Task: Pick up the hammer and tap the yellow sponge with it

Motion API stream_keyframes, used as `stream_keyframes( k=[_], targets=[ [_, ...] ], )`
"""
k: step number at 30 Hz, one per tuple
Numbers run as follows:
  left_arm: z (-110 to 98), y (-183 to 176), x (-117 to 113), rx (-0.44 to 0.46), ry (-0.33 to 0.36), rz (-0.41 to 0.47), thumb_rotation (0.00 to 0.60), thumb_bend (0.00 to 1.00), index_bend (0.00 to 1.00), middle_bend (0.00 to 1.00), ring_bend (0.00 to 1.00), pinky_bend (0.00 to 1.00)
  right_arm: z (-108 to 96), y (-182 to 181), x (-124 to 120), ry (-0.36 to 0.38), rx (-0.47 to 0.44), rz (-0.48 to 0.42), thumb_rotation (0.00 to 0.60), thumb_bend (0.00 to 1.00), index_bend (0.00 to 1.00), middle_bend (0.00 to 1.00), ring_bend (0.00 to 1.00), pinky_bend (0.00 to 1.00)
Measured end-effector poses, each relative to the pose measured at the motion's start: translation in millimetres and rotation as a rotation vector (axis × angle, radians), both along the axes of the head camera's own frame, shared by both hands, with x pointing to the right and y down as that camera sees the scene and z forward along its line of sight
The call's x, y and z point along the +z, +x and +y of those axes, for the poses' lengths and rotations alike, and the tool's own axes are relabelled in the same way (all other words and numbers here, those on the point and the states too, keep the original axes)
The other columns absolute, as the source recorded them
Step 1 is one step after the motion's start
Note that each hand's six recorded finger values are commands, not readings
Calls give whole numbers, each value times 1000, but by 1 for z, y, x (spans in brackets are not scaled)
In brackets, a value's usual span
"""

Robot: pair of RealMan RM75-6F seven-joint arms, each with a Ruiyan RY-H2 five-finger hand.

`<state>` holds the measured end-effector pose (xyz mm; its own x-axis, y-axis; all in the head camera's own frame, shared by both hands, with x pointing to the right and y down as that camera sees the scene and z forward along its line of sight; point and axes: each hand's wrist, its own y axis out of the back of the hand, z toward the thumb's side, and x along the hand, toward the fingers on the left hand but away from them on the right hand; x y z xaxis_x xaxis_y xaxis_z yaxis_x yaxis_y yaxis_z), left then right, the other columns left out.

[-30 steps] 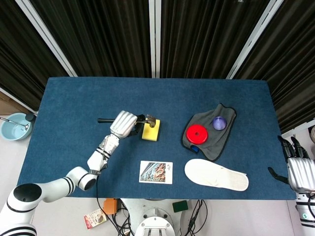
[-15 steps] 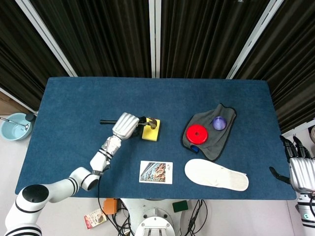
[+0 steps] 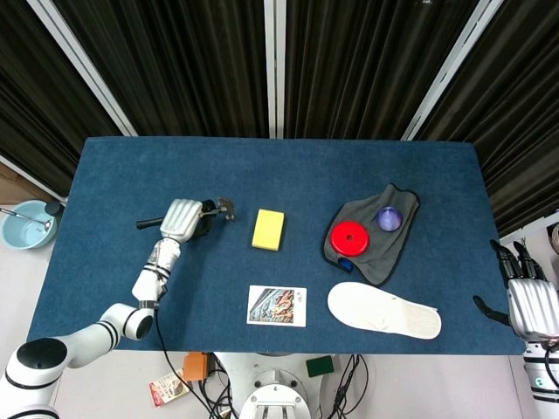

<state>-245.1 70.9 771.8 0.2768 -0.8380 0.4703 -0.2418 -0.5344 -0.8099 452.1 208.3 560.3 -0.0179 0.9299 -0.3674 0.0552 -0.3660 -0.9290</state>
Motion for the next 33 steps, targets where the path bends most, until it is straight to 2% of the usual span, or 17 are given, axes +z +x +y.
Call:
stream_keyframes(
  k=[1,3,4,5,6,7,9,11,12,14,16,18,21,24,28,33],
  targets=[
    [2,-2,3,-4,-15,-5,600,662,537,569,497,667,0,0,0,1,-1,0,600,185,32,138,23,209],
    [4,-3,6,-5,-36,-15,599,511,350,415,347,499,0,-1,-1,3,-2,-1,600,184,32,138,23,209],
    [5,-4,6,-3,-46,-23,572,427,255,330,269,396,0,-1,-2,4,-3,-1,600,185,32,138,23,209],
    [6,-4,5,-2,-50,-29,536,394,217,293,236,348,0,-1,-2,5,-3,-1,600,185,32,138,23,209],
    [6,-4,4,-1,-53,-34,441,352,176,249,194,288,0,-1,-3,5,-2,-2,600,185,32,138,23,209],
    [6,-4,2,0,-57,-38,374,333,161,232,178,266,0,-1,-3,6,-1,-3,600,185,32,139,23,209],
    [7,-5,-3,0,-62,-42,195,296,127,190,138,224,1,0,-4,8,3,-4,600,185,32,138,23,209],
    [7,-7,-11,0,-67,-45,122,285,111,168,118,203,1,2,-5,10,8,-5,600,185,32,141,23,209],
    [7,-9,-15,1,-69,-49,119,283,111,167,118,206,2,3,-6,11,11,-6,600,187,32,147,23,209],
    [6,-16,-27,8,-69,-68,157,272,118,171,124,219,2,5,-7,12,19,-8,600,191,32,154,23,209],
    [5,-29,-42,11,-60,-101,326,264,140,205,141,228,3,8,-7,12,27,-11,600,192,32,150,23,209],
    [4,-45,-57,1,-39,-135,453,265,156,225,151,229,3,11,-8,10,38,-18,600,195,32,147,23,209],
    [5,-82,-85,-53,17,-196,564,265,186,239,177,228,3,16,-8,-1,49,-31,600,198,32,145,23,212],
    [17,-128,-113,-130,68,-256,584,264,203,253,184,228,4,21,-8,-6,52,-42,600,199,33,144,23,213],
    [50,-188,-152,-218,113,-342,595,265,207,253,184,226,5,22,-9,-1,41,-51,600,199,33,144,23,213],
    [96,-219,-179,-257,121,-356,599,265,207,253,184,218,10,15,-6,-5,26,-66,600,188,33,137,23,213]
  ],
)
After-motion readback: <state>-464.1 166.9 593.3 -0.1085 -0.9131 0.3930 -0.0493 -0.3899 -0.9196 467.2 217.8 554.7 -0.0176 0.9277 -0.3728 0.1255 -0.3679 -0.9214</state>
